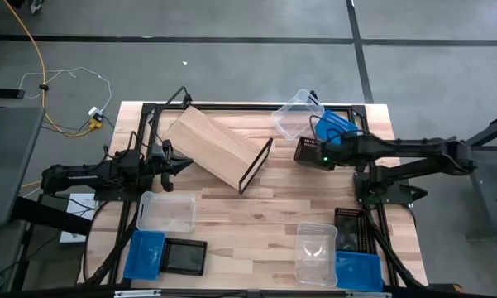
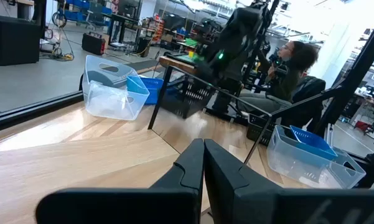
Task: Stack baskets on shelf by color
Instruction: Put the top black bin on the shelf
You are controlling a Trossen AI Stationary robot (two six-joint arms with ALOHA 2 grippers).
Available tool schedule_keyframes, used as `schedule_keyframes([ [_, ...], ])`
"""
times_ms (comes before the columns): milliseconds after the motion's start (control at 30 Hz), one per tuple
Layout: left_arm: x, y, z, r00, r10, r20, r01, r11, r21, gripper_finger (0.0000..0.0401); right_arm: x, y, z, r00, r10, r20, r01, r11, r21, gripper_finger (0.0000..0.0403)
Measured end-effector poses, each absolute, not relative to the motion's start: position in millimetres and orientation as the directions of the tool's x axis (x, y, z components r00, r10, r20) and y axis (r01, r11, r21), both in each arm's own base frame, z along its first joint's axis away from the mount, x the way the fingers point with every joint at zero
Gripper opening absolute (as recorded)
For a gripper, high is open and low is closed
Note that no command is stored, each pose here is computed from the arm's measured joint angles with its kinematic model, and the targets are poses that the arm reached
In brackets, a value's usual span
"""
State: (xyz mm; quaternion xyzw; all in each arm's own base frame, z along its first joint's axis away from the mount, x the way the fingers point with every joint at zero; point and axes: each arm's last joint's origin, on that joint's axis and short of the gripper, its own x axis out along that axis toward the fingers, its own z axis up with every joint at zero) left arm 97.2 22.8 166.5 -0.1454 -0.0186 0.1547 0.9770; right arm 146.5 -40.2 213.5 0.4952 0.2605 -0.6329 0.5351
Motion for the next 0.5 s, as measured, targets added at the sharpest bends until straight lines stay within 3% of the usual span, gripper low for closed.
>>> schedule_keyframes([
  [133, 97.2, 22.9, 166.4, 0.951, 0.308, -0.009, -0.297, 0.910, -0.290, 0.0001, 142.1, -35.6, 263.9, 0.248, -0.505, -0.827, 0.928, -0.120, 0.352, 0.0001],
  [267, 97.2, 22.9, 166.5, 0.951, 0.308, -0.009, -0.297, 0.910, -0.290, 0.0001, 148.7, -40.2, 326.7, 0.469, -0.606, -0.643, 0.849, 0.110, 0.516, 0.0001],
  [367, 97.2, 22.9, 166.5, 0.951, 0.308, -0.008, -0.297, 0.910, -0.290, 0.0001, 160.5, -51.0, 369.9, 0.565, -0.645, -0.514, 0.803, 0.288, 0.522, 0.0001],
  [500, 97.2, 22.9, 166.6, 0.951, 0.308, -0.008, -0.297, 0.910, -0.290, 0.0001, 192.4, -73.7, 406.7, 0.627, -0.623, -0.469, 0.779, 0.484, 0.399, 0.0001],
])
